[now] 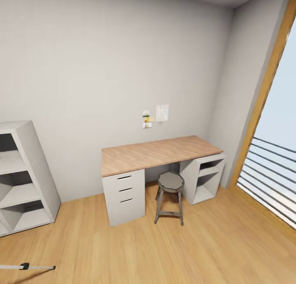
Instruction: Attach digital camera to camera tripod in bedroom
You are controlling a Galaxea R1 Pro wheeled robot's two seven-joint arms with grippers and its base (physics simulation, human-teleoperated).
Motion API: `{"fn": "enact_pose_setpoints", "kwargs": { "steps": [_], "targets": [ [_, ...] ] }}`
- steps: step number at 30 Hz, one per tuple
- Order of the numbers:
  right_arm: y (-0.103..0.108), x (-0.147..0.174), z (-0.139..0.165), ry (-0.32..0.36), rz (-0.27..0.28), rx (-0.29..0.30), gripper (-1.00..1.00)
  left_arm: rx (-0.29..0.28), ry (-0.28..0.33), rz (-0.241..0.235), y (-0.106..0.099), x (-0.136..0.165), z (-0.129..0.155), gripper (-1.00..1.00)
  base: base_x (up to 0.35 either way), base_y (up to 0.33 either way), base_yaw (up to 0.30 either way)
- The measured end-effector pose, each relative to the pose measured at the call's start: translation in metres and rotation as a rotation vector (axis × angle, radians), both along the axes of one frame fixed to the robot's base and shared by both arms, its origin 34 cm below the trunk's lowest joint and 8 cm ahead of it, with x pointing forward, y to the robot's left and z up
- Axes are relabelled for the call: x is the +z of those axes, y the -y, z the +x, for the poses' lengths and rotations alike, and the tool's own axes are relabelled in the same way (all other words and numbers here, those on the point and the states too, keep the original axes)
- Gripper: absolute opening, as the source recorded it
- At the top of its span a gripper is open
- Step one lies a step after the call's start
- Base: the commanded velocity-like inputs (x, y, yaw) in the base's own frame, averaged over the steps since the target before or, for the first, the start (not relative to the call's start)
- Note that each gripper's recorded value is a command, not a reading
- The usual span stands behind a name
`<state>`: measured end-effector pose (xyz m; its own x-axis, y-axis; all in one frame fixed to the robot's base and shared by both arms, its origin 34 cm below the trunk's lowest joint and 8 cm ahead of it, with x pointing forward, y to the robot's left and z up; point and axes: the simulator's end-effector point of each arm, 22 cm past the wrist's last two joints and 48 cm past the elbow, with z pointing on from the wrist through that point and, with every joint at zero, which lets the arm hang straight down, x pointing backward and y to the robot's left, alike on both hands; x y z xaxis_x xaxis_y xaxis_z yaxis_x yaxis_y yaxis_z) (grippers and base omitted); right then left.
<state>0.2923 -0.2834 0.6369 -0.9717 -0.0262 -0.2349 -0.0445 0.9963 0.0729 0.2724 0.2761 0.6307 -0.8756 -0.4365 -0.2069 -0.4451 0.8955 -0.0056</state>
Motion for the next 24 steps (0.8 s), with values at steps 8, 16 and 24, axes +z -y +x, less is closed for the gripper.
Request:
{"fn": "enact_pose_setpoints", "kwargs": {
  "steps": [8,16,24],
  "targets": [
    [-0.001,0.0,-0.001,-0.003,0.0,0.004,1.0,0.002,0.0,0.002,-0.001,0.0,0.0,-1.0,0.246,-0.174,0.0],
    [-0.004,0.0,-0.001,-0.003,0.005,0.007,1.0,0.003,-0.001,0.005,-0.004,0.0,0.0,-1.0,0.273,-0.158,0.0],
    [-0.018,-0.001,-0.001,-0.004,0.025,0.013,1.0,0.003,-0.002,0.006,-0.006,0.0,-0.001,-1.0,0.304,-0.091,0.0]
  ]
}}
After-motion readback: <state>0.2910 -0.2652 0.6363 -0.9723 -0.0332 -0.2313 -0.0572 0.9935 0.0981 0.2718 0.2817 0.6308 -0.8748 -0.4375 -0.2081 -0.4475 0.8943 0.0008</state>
